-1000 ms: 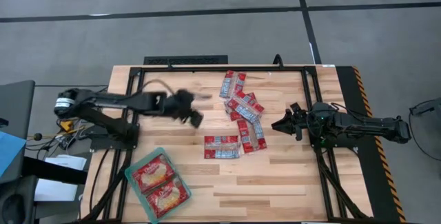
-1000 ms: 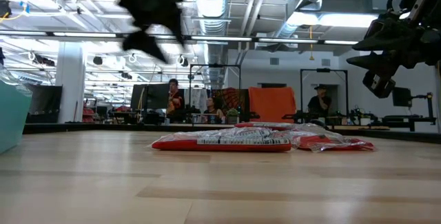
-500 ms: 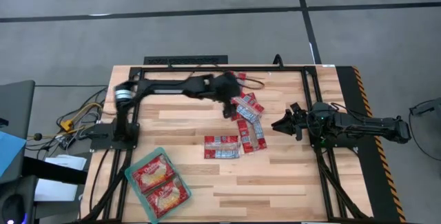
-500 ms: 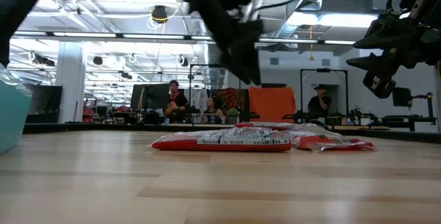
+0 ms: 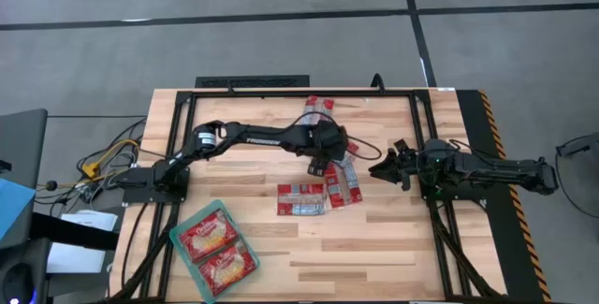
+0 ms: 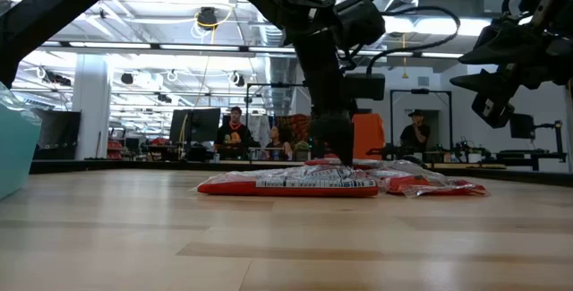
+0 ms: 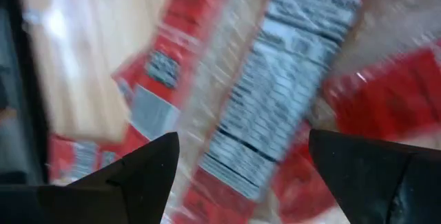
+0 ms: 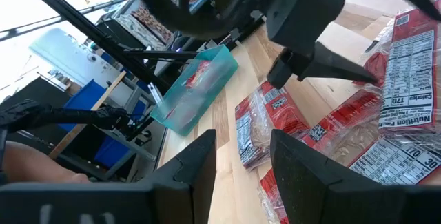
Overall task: Sort popcorn bags into baskets
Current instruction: Put the red popcorn bag into the green bin
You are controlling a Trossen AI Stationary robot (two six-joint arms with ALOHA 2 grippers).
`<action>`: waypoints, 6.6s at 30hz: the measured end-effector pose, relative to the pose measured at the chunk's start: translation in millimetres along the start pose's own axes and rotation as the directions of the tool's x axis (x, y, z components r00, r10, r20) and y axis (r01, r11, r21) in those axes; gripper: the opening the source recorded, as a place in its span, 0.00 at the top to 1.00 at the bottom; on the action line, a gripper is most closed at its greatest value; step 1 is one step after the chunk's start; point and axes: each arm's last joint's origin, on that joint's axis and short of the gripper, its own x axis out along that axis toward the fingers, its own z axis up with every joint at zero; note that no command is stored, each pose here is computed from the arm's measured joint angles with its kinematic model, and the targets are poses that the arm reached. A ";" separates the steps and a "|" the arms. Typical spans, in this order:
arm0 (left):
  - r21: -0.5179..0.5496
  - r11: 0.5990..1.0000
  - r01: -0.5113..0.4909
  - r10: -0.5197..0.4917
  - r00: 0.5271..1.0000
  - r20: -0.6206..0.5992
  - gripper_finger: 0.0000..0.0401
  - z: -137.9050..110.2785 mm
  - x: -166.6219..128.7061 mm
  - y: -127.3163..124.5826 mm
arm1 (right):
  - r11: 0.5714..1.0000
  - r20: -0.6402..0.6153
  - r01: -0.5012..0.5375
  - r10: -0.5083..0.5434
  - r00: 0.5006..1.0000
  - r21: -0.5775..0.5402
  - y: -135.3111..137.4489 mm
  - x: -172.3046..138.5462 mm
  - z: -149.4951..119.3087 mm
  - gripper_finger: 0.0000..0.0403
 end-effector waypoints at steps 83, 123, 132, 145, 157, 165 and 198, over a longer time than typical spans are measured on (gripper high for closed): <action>-0.675 0.615 0.407 -0.542 0.840 0.013 0.21 -31.1 -90.4 100.2 | 0.739 -0.023 0.673 -0.673 0.739 0.022 -44.8 39.9 51.8 0.25; -0.357 0.221 0.908 -0.640 0.411 0.650 0.24 -37.7 -114.0 122.6 | 0.724 -0.086 0.646 -0.647 0.757 0.244 -94.7 72.9 40.4 0.25; -0.254 0.217 0.942 -0.733 0.329 0.595 0.24 -74.7 -170.7 103.2 | 0.729 -0.085 0.636 -0.638 0.765 0.254 -94.4 73.2 41.0 0.25; -0.478 0.202 0.855 -0.138 0.508 0.850 0.24 -138.9 -125.0 52.7 | 0.761 -0.117 0.613 -0.603 0.789 0.211 -92.0 75.8 37.8 0.25; -0.537 0.047 0.842 -0.042 0.539 0.842 0.24 -144.2 -81.7 28.0 | 0.796 -0.116 0.582 -0.570 0.813 0.165 -89.0 82.0 45.5 0.25; -0.557 -0.017 0.831 -0.025 0.556 0.831 0.24 -140.3 -68.3 18.4 | 0.778 -0.155 0.609 -0.590 0.793 0.155 -95.0 91.4 44.0 0.25; -0.579 -0.236 0.780 0.073 0.609 0.790 0.24 -145.5 -66.0 26.1 | 0.850 -0.096 0.505 -0.496 0.863 0.149 -79.0 92.2 58.1 0.98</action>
